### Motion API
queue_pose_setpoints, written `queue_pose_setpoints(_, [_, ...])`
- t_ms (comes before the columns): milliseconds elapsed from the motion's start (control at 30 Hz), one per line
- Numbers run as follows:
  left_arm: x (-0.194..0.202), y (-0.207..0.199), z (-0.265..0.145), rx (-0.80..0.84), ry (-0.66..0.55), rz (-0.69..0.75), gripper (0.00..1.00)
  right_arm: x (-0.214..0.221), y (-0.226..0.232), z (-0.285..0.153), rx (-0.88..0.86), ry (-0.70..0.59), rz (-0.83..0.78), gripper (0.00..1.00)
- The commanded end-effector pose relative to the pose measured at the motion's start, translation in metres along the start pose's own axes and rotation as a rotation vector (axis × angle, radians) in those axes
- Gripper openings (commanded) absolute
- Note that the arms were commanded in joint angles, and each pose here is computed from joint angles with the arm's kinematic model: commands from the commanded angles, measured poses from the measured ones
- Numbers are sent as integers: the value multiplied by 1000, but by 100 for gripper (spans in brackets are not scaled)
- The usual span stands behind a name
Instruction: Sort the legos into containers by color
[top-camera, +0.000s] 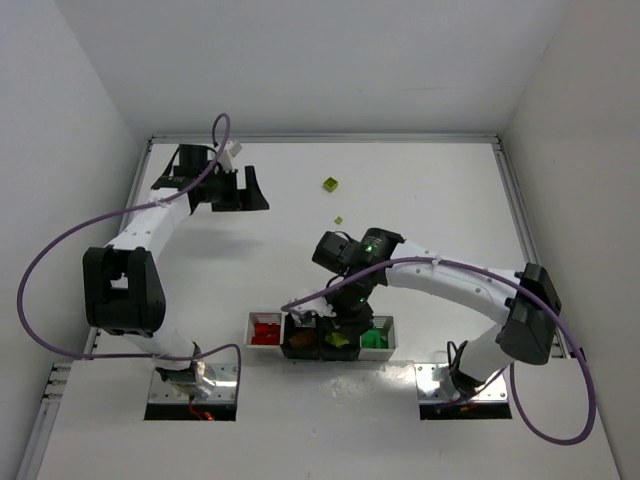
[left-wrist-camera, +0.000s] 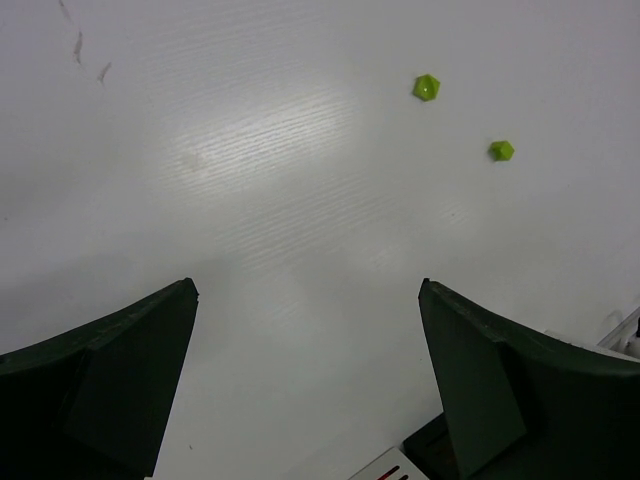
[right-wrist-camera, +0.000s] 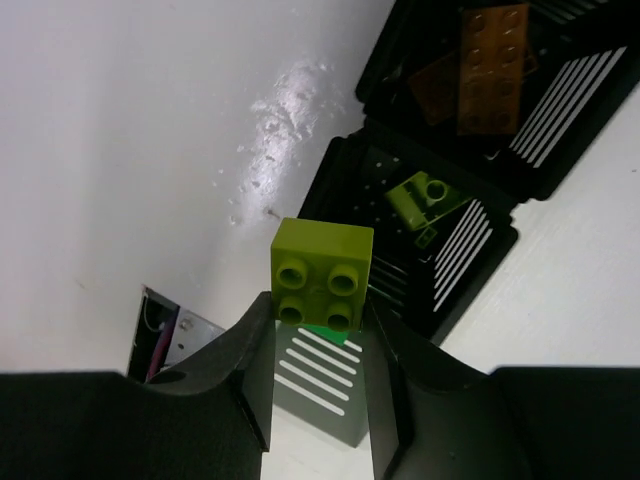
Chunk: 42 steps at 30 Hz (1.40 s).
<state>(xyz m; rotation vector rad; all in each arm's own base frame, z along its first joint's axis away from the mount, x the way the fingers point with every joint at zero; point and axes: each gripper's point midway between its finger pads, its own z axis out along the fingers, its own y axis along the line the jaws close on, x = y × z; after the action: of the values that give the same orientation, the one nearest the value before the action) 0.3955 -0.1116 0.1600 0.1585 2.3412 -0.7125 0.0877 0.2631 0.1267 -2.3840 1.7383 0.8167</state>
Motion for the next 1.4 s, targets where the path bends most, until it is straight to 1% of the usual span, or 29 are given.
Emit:
queue_pose_setpoints(0, [-19, -7, -7, 33, -37, 38, 99, 5, 5, -1, 13, 37, -62, 23])
queue_pose_setpoints(33, [-19, -9, -4, 39, -32, 53, 99, 8, 7, 2, 13, 59, -71, 33])
queue_pose_setpoints(100, [-19, -11, -4, 51, -30, 53, 99, 3, 4, 4, 38, 62, -105, 44])
queue_pose_setpoints(133, [-17, -9, -2, 50, -23, 49, 99, 1, -2, 4, 65, 62, -103, 52])
queue_pose_setpoints(200, [-16, -20, 1, 99, -13, 68, 99, -1, -11, 1, 113, 66, -107, 58])
queue_pose_setpoints(267, [-16, -27, 5, 121, -5, 89, 99, -11, -28, -3, 193, 47, -104, 58])
queue_pose_setpoints(333, [-18, -39, 14, 135, 5, 126, 99, -12, -57, -19, 345, 58, -75, 58])
queue_pose_setpoints(367, [-18, -42, 20, 134, 9, 138, 99, -27, -75, -28, 440, 14, -78, 57])
queue_pose_setpoints(400, [-19, -54, 27, 143, 11, 167, 99, -33, -97, -51, 567, 8, -46, 57])
queue_pose_setpoints(467, [-36, -63, 36, 111, -22, 212, 98, -40, -126, -76, 682, -42, 64, 54])
queue_pose_setpoints(500, [-37, -75, 43, 121, -20, 245, 96, -54, -142, -103, 768, -100, 95, 54])
queue_pose_setpoints(533, [-52, -76, 54, 98, -41, 263, 95, -48, -158, -123, 824, -129, 165, 52])
queue_pose_setpoints(600, [-64, -80, 70, 81, -51, 282, 94, -49, -175, -158, 917, -219, 293, 51])
queue_pose_setpoints(633, [-73, -85, 86, 91, -53, 281, 94, -33, -188, -180, 969, -250, 370, 51])
queue_pose_setpoints(700, [-82, -82, 104, 92, -53, 253, 93, -12, -199, -201, 1033, -289, 501, 50])
queue_pose_setpoints(733, [-99, -94, 109, 120, -84, 274, 93, 10, -207, -213, 1067, -299, 575, 50])
queue_pose_setpoints(767, [-92, -83, 131, 114, -52, 251, 93, 25, -210, -217, 1086, -304, 645, 52])
queue_pose_setpoints(833, [-87, -95, 149, 135, -35, 288, 91, 52, -211, -218, 1087, -296, 738, 55])
queue_pose_setpoints(867, [-96, -101, 154, 130, -55, 314, 91, 78, -213, -217, 1083, -289, 809, 57])
queue_pose_setpoints(900, [-94, -101, 162, 123, -52, 326, 91, 90, -213, -216, 1079, -293, 856, 62])
queue_pose_setpoints(933, [-86, -95, 176, 107, -32, 335, 91, 104, -210, -214, 1076, -281, 902, 64])
queue_pose_setpoints(967, [-96, -94, 181, 67, -60, 346, 94, 115, -206, -205, 1032, -280, 945, 66])
queue_pose_setpoints(1000, [-97, -95, 187, 43, -67, 364, 94, 136, -206, -204, 1018, -281, 1012, 71])
queue_pose_setpoints(1033, [-102, -91, 190, 14, -80, 364, 96, 142, -203, -204, 1001, -296, 1048, 71])
queue_pose_setpoints(1067, [-98, -87, 202, -7, -72, 381, 97, 148, -199, -196, 955, -306, 1071, 73])
queue_pose_setpoints(1100, [-111, -91, 203, -36, -109, 411, 99, 160, -198, -197, 939, -317, 1116, 74])
queue_pose_setpoints(1200, [-115, -91, 217, -89, -129, 485, 99, 172, -193, -193, 902, -337, 1156, 76])
queue_pose_setpoints(1267, [-112, -85, 223, -123, -120, 534, 99, 178, -192, -196, 911, -339, 1172, 77])
queue_pose_setpoints(1367, [-95, -88, 241, -162, -91, 589, 99, 189, -193, -203, 927, -343, 1200, 77])
